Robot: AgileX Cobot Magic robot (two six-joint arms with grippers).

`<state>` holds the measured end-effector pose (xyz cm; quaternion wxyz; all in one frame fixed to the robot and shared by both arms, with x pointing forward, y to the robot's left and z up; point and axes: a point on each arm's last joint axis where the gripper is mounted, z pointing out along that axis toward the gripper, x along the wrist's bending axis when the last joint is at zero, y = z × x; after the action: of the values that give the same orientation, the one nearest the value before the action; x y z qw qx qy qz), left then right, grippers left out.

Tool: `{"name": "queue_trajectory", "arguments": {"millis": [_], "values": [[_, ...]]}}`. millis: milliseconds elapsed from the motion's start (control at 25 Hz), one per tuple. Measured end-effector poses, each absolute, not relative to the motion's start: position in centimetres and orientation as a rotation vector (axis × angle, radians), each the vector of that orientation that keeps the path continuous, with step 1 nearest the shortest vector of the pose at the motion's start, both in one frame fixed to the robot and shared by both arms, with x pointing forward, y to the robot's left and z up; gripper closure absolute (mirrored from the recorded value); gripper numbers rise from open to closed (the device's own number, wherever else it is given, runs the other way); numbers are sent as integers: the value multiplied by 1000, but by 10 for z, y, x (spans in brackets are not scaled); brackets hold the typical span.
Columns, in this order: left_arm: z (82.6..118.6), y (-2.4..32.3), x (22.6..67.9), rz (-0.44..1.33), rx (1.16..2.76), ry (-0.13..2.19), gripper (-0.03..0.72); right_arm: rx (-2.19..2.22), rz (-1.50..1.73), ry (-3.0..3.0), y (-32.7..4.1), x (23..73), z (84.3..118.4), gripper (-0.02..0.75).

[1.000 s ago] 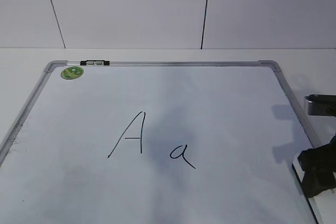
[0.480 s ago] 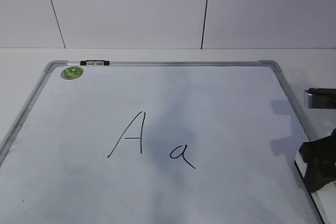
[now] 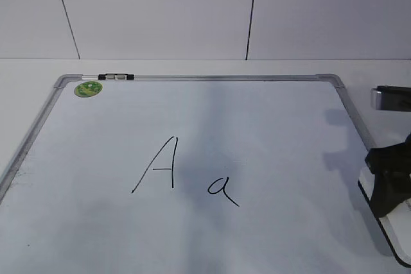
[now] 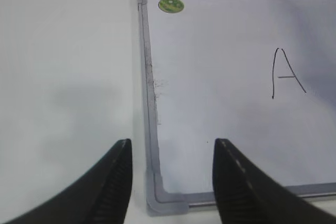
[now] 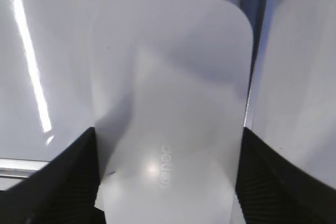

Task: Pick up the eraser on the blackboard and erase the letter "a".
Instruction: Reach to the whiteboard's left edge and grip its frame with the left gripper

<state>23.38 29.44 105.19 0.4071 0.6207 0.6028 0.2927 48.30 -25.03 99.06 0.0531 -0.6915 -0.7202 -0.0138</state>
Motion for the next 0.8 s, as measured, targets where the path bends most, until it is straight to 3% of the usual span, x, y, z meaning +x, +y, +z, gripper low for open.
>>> {"name": "queue_trajectory", "arguments": {"millis": [160, 360, 800], "values": [[1071, 297, 245, 791, 1554, 1517, 317, -2106, -73, -2197, -249, 489, 1001, 176], [1088, 300, 288, 827, 1657, 1597, 317, -2111, -116, -2184, -246, 493, 1007, 176], [1086, 285, 400, 594, 1905, 1779, 317, -2110, -183, -2124, -241, 494, 1009, 176]]}}
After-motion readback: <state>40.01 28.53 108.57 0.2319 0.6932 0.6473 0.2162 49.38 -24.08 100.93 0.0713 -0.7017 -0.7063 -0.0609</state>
